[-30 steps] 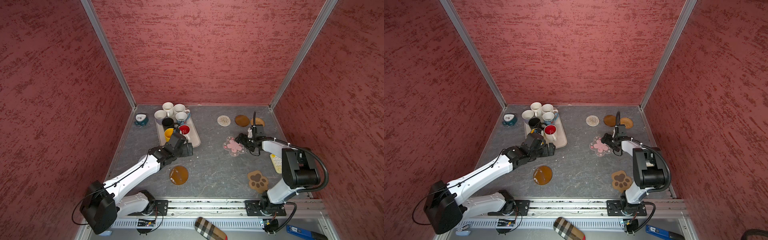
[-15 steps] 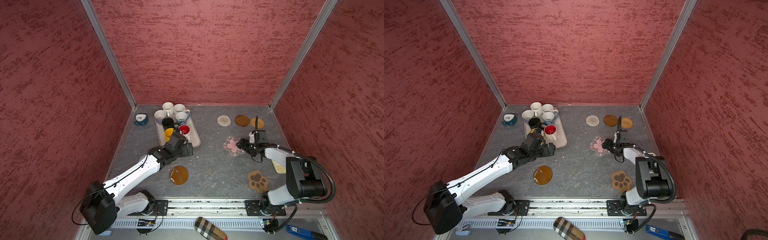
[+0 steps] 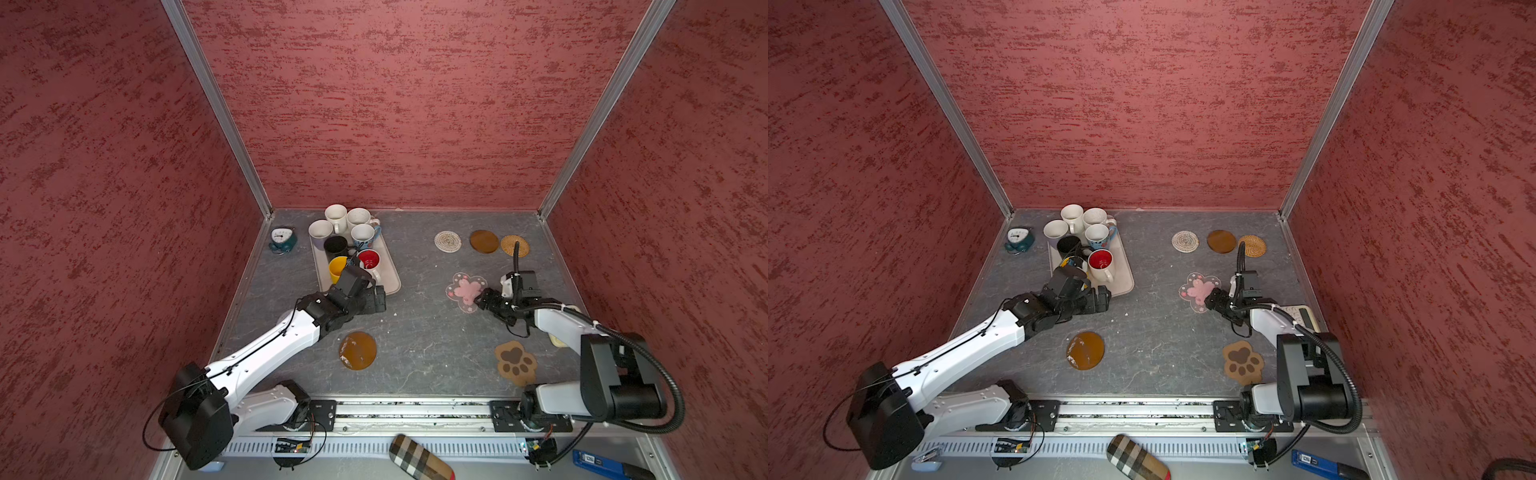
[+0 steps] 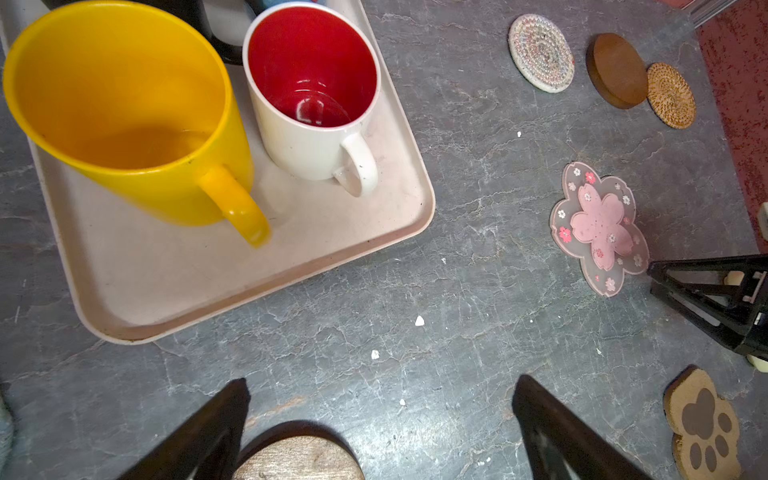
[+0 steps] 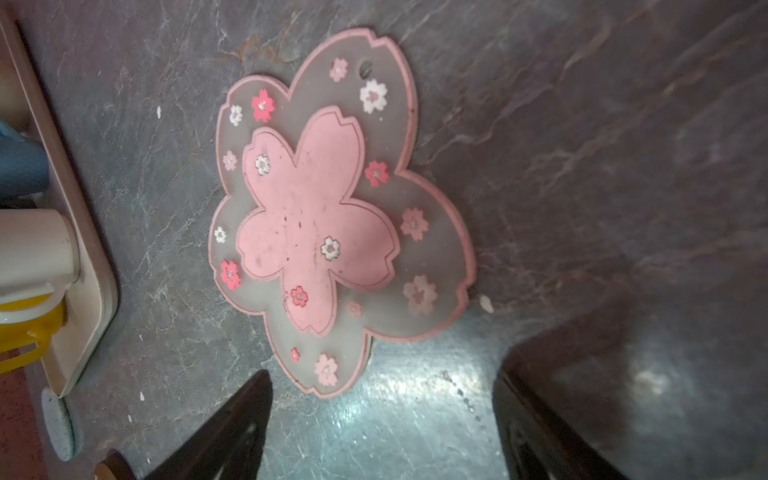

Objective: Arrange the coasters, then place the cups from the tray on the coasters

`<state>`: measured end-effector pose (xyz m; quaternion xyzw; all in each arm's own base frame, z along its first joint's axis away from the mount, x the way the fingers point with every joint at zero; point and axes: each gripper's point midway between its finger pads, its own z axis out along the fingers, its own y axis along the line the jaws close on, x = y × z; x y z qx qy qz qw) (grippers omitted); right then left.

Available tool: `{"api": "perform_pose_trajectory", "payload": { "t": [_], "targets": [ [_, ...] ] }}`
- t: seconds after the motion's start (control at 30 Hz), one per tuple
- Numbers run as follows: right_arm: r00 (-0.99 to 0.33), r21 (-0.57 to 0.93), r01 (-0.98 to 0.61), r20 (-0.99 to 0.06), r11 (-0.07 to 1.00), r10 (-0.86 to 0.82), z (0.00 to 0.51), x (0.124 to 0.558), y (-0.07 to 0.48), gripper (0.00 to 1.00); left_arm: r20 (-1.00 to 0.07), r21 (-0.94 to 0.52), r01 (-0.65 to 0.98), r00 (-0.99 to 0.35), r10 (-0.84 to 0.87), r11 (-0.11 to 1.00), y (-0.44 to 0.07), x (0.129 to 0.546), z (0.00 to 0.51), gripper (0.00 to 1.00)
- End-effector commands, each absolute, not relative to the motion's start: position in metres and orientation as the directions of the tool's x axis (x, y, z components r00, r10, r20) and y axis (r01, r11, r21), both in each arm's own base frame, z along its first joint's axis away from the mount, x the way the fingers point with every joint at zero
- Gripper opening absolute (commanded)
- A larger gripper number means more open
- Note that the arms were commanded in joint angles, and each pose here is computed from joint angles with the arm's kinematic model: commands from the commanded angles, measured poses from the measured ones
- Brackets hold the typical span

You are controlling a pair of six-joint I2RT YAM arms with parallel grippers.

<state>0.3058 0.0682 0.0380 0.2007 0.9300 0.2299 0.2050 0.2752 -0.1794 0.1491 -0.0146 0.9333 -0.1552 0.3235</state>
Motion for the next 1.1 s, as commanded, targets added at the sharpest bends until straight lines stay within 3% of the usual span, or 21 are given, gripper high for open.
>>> {"api": "perform_pose_trajectory", "payload": {
  "t": [0.0, 0.33, 1.07],
  "targets": [
    [-0.849, 0.551, 0.272, -0.249, 0.789, 0.466, 0.035, 0.304, 0.085, 0.82, -0.599, -0.313, 0.082, -0.79, -0.129, 0.946, -0.184, 0.276, 0.153, 1.0],
    [-0.852, 0.556, 0.278, -0.234, 0.783, 0.469, 0.022, 0.325, 0.104, 0.66, -0.604, -0.299, 0.071, -0.786, -0.131, 0.951, -0.178, 0.275, 0.154, 0.99],
    [-0.886, 0.564, 0.212, -0.233, 0.798, 0.4, 0.013, 0.369, 0.14, 0.63, -0.604, -0.291, 0.04, -0.783, -0.151, 0.956, -0.168, 0.279, 0.144, 1.0]
  ]
}}
